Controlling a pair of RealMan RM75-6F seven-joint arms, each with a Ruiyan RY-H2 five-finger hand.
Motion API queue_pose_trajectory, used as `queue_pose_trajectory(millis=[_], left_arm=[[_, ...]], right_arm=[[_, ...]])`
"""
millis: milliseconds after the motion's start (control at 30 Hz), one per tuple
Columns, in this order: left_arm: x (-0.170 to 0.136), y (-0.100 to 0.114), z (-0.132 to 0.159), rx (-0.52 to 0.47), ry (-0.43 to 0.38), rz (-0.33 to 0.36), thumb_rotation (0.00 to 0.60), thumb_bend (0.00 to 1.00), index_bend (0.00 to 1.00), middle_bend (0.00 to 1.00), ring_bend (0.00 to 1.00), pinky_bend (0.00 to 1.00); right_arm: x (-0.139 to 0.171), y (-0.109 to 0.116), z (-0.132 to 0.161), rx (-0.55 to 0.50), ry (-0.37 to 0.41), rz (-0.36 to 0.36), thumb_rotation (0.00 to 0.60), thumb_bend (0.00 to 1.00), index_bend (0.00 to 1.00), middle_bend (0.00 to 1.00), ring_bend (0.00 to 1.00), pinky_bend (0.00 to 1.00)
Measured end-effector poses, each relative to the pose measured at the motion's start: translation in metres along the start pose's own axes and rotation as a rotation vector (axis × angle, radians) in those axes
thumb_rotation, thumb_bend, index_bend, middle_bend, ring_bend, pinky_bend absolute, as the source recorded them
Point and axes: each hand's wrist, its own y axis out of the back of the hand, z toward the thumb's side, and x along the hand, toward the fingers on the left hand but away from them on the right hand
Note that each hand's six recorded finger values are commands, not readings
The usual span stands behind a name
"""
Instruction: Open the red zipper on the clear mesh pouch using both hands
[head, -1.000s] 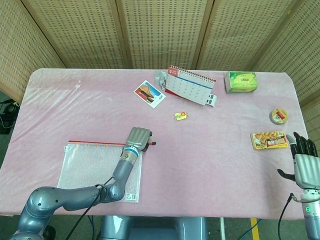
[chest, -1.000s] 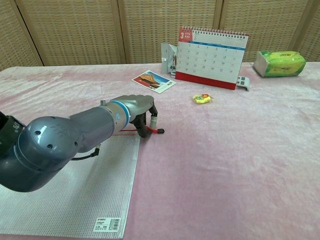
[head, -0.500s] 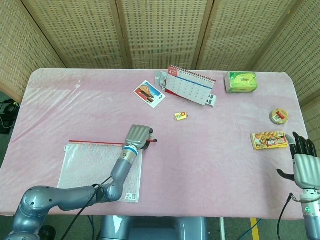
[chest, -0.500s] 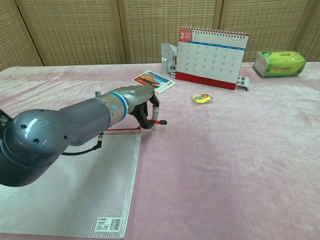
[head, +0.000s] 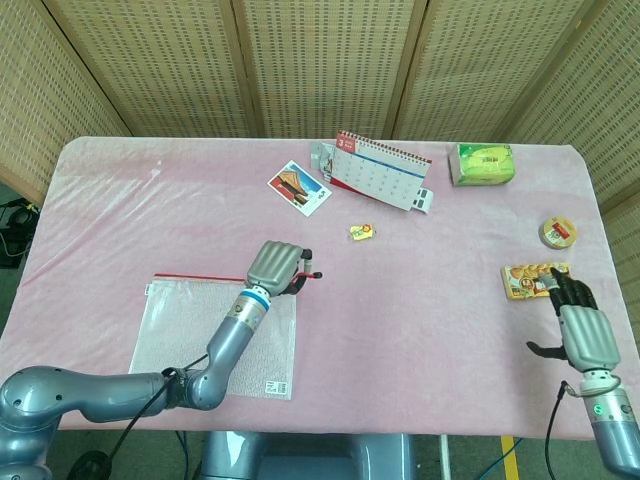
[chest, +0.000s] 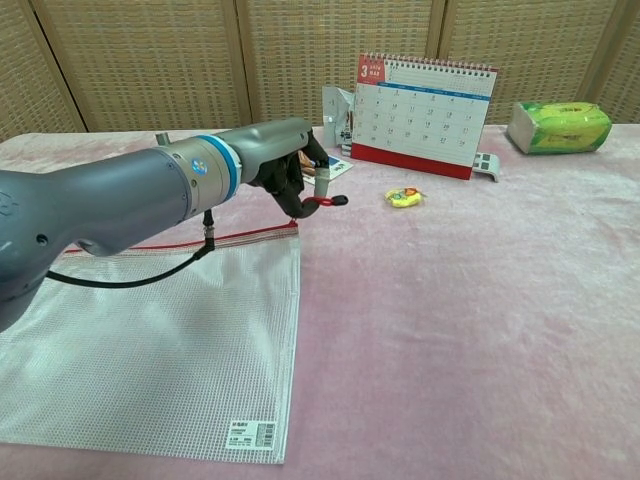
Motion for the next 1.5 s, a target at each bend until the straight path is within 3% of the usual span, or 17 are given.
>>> queue_pose_trajectory(millis=[33,67,167,233,300,500,967,1133,1500], left_arm=[[-0.002,0.003,0.001,-0.003,-0.007,0.006,0.6,0.82,0.87,1.0,0.93,1.0],[-0.004,0.007,0.003,-0.007,-0.015,0.013,0.6,0.83,0.87,1.0,0.93,1.0],[-0.009,0.017,0.008,-0.016,-0.04,0.033,0.6,0.83,0.87,1.0,0.93,1.0],[-0.012,0.022,0.011,-0.029,-0.059,0.042,0.6,0.83,0.87,1.0,0.93,1.0],[-0.015,0.027,0.014,-0.047,-0.08,0.048,0.6,0.84,0.87,1.0,0.93,1.0],[-0.022,0.04,0.024,-0.088,-0.133,0.071,0.6,0.85,0.87,1.0,0.93,1.0],[-0.027,0.057,0.044,-0.111,-0.194,0.122,0.6,0.85,0.87,1.0,0.93,1.0],[-0.027,0.056,0.047,-0.117,-0.198,0.126,0.6,0.85,0.87,1.0,0.93,1.0],[-0.024,0.054,0.06,-0.151,-0.218,0.162,0.6,0.86,0.87,1.0,0.93,1.0]], right_arm=[[-0.003,-0.002,0.004,-0.014,0.011,0.025,0.6,0.0,0.12,0.36,0.32,0.07],[-0.008,-0.005,0.01,-0.037,0.027,0.059,0.6,0.0,0.13,0.44,0.41,0.18],[-0.02,-0.011,0.029,-0.124,0.067,0.14,0.6,0.0,0.17,0.62,0.62,0.63],[-0.028,-0.016,0.041,-0.194,0.087,0.198,0.6,0.0,0.19,0.71,0.72,0.84],[-0.038,-0.021,0.056,-0.279,0.104,0.274,0.6,0.0,0.21,0.78,0.8,0.97],[-0.066,-0.034,0.11,-0.45,0.134,0.473,0.6,0.0,0.24,0.87,0.89,1.0],[-0.092,-0.044,0.204,-0.796,0.119,0.636,0.6,0.0,0.33,0.94,0.96,1.0],[-0.095,-0.046,0.223,-0.862,0.111,0.653,0.6,0.0,0.35,0.94,0.96,1.0],[-0.106,-0.048,0.25,-0.955,0.036,0.55,0.6,0.0,0.4,0.94,0.96,1.0]])
